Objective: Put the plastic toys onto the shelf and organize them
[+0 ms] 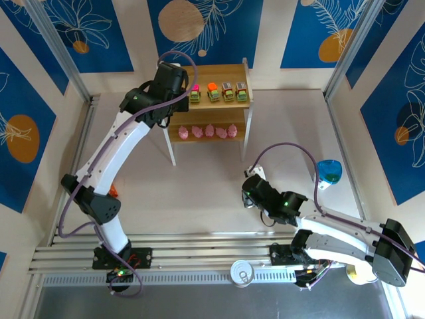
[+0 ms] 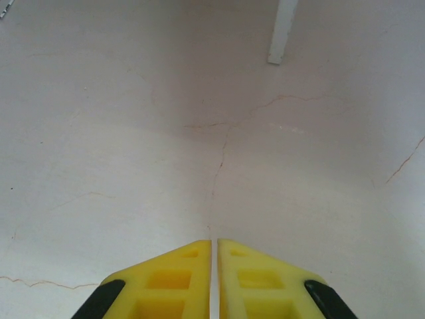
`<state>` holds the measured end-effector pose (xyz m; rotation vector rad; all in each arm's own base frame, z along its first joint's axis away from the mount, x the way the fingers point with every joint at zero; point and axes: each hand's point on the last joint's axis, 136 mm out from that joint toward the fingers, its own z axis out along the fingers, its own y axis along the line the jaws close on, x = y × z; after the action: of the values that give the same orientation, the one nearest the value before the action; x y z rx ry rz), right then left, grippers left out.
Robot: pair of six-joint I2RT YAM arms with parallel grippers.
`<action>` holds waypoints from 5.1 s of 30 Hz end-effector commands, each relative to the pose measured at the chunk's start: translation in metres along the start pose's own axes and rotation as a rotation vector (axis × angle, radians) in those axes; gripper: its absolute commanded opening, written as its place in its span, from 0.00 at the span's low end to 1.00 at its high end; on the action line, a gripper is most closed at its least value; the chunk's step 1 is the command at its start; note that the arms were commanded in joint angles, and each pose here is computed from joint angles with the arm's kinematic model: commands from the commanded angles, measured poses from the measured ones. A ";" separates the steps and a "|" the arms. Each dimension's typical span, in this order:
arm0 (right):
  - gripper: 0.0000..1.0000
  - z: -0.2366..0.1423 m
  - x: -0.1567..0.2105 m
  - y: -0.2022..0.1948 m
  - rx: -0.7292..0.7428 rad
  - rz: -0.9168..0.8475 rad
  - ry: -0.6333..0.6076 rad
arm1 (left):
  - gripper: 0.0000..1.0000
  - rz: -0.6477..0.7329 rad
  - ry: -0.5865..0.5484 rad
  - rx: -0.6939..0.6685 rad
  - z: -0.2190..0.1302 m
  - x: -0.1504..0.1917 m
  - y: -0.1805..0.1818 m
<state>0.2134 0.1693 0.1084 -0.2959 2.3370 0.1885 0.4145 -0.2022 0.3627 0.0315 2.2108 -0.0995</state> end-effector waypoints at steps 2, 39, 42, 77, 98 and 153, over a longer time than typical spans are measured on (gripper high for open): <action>0.11 -0.003 -0.008 0.000 0.002 0.022 -0.025 | 0.30 -0.003 -0.029 0.014 -0.002 -0.013 0.000; 0.25 -0.001 -0.009 0.000 0.008 0.021 -0.023 | 0.50 -0.038 -0.150 0.058 -0.053 -0.044 0.008; 0.28 -0.001 -0.009 0.000 0.010 0.023 -0.023 | 0.52 -0.030 -0.167 0.067 -0.061 -0.047 0.007; 0.73 -0.020 -0.031 -0.026 0.035 0.093 -0.070 | 1.00 -0.010 -0.136 -0.002 -0.075 0.090 0.093; 0.81 -0.033 -0.076 -0.127 0.297 0.363 -0.101 | 1.00 -0.093 -0.048 -0.031 -0.011 0.183 0.156; 0.87 0.041 -0.123 -0.175 0.152 0.170 -0.417 | 1.00 0.123 -0.327 0.156 0.127 0.226 0.177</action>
<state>0.3643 0.0228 0.1545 0.0758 1.9945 0.1110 0.3885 -0.0328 0.0825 0.1614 1.9293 -0.1637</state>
